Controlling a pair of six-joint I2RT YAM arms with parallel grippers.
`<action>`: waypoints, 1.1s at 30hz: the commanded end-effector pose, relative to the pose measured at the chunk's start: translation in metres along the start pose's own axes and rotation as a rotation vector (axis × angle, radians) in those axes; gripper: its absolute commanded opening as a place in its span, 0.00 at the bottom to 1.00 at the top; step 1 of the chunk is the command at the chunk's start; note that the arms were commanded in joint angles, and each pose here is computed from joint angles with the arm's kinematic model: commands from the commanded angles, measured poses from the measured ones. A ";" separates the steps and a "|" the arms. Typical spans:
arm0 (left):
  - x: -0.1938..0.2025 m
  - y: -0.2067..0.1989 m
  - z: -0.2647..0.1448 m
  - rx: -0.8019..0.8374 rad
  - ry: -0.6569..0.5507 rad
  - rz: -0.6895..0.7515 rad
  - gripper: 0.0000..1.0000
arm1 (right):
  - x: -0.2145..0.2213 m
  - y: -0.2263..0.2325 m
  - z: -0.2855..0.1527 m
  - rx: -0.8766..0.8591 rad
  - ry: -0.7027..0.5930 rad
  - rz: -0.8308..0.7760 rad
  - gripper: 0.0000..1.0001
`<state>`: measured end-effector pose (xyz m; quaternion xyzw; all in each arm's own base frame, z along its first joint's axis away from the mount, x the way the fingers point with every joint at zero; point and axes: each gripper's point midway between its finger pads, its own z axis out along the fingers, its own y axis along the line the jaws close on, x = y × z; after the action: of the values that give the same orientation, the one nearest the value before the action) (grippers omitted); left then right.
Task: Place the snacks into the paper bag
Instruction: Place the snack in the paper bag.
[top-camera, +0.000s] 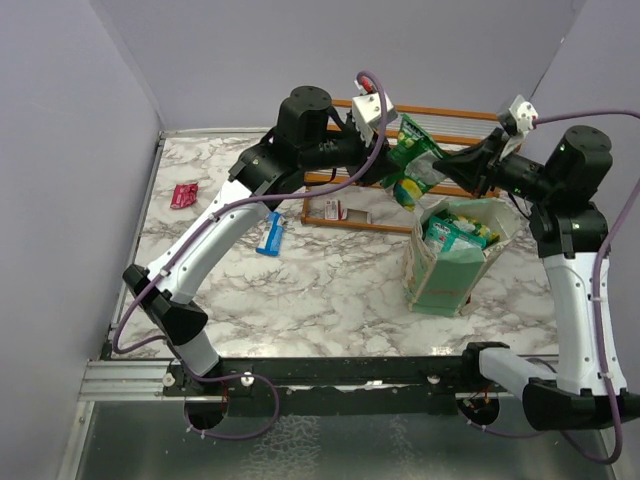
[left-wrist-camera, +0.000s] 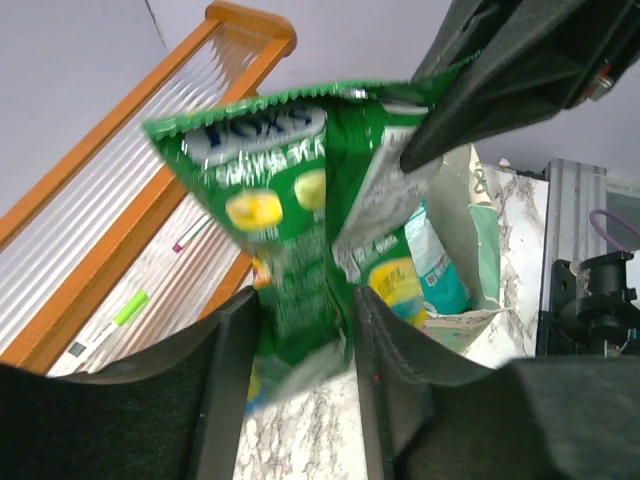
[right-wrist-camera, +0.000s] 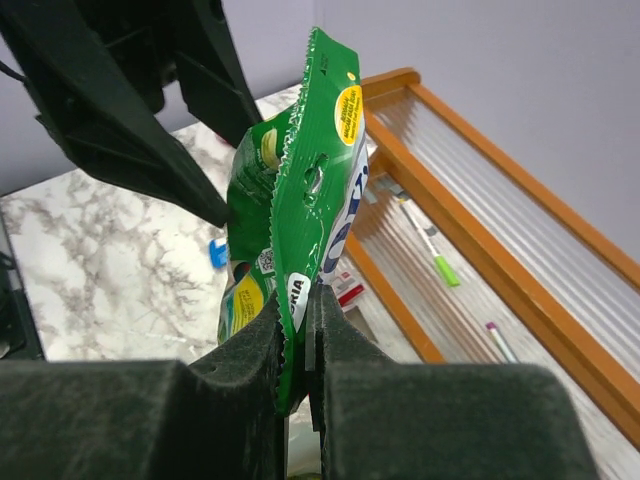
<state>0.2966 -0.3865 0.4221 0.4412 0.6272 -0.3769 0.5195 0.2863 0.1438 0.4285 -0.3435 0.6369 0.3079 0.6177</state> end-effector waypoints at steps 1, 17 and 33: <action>-0.033 -0.026 -0.026 0.083 -0.074 0.103 0.50 | -0.025 0.003 -0.025 0.071 -0.044 -0.106 0.01; -0.020 -0.014 -0.055 -0.002 0.008 0.271 0.71 | -0.001 -0.010 -0.113 0.407 0.271 -0.471 0.01; -0.013 0.001 -0.071 -0.059 0.026 0.278 0.73 | 0.071 -0.019 -0.138 0.470 0.452 -0.394 0.01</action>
<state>0.2786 -0.3329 0.4378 0.5181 0.5807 -0.2872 0.5584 0.2201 0.0266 0.3639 -0.3713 0.7318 -0.0243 0.5710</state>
